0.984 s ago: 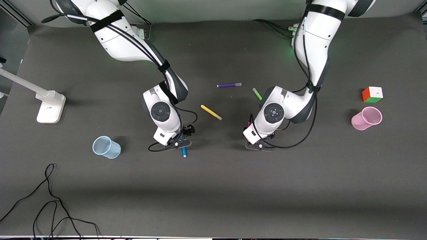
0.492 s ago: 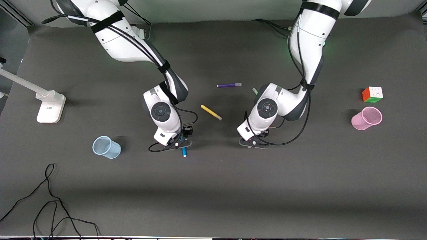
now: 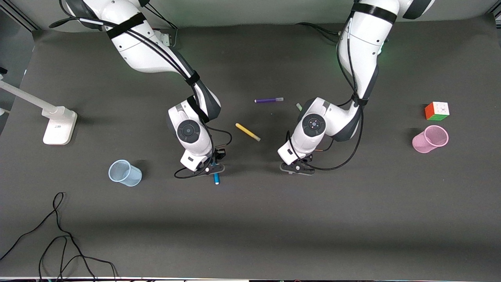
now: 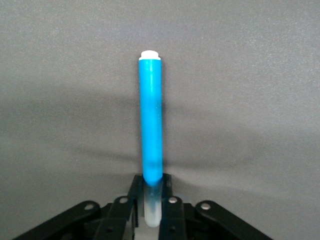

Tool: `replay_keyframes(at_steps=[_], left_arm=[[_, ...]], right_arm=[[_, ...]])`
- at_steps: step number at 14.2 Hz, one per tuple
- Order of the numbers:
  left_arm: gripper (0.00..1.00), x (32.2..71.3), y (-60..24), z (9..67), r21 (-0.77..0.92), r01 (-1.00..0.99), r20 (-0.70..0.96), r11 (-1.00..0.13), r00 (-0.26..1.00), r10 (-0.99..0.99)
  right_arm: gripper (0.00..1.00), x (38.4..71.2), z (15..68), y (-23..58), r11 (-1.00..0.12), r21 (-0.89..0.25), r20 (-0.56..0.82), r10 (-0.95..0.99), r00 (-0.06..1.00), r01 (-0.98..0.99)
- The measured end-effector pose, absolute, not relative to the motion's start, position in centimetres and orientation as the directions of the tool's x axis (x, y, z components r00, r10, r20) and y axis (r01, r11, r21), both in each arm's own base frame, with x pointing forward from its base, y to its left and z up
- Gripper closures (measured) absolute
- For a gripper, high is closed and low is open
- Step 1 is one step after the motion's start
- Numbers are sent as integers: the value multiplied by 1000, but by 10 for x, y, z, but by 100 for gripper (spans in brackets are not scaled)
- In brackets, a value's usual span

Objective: Place pink and blue markers in matching cups
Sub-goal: 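Carry the blue marker to the clear cup while the left gripper carries the pink marker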

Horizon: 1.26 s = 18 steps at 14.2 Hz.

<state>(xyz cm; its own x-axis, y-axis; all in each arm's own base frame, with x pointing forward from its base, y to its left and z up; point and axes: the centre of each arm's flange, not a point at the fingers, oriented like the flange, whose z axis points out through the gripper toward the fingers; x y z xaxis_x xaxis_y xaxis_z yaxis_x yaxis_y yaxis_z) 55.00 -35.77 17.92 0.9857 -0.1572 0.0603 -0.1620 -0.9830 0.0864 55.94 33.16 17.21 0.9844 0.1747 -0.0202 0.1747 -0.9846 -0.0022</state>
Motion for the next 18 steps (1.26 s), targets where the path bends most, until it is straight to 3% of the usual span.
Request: replay_keyframes(at_steps=[4,9,18], left_arm=[[82,559,-349,207,71,-156,43,-985,987,-153],[82,577,-274,340,32,-185,-73,-982,980,-187],[82,567,-84,497,-2,-533,-90,-846,843,-531]], right_arm=[[83,560,172,332,-985,-2,-20,174,984,174],[83,567,190,334,-985,-4,-17,172,985,172],[83,629,425,256,-998,46,-120,30,992,36]])
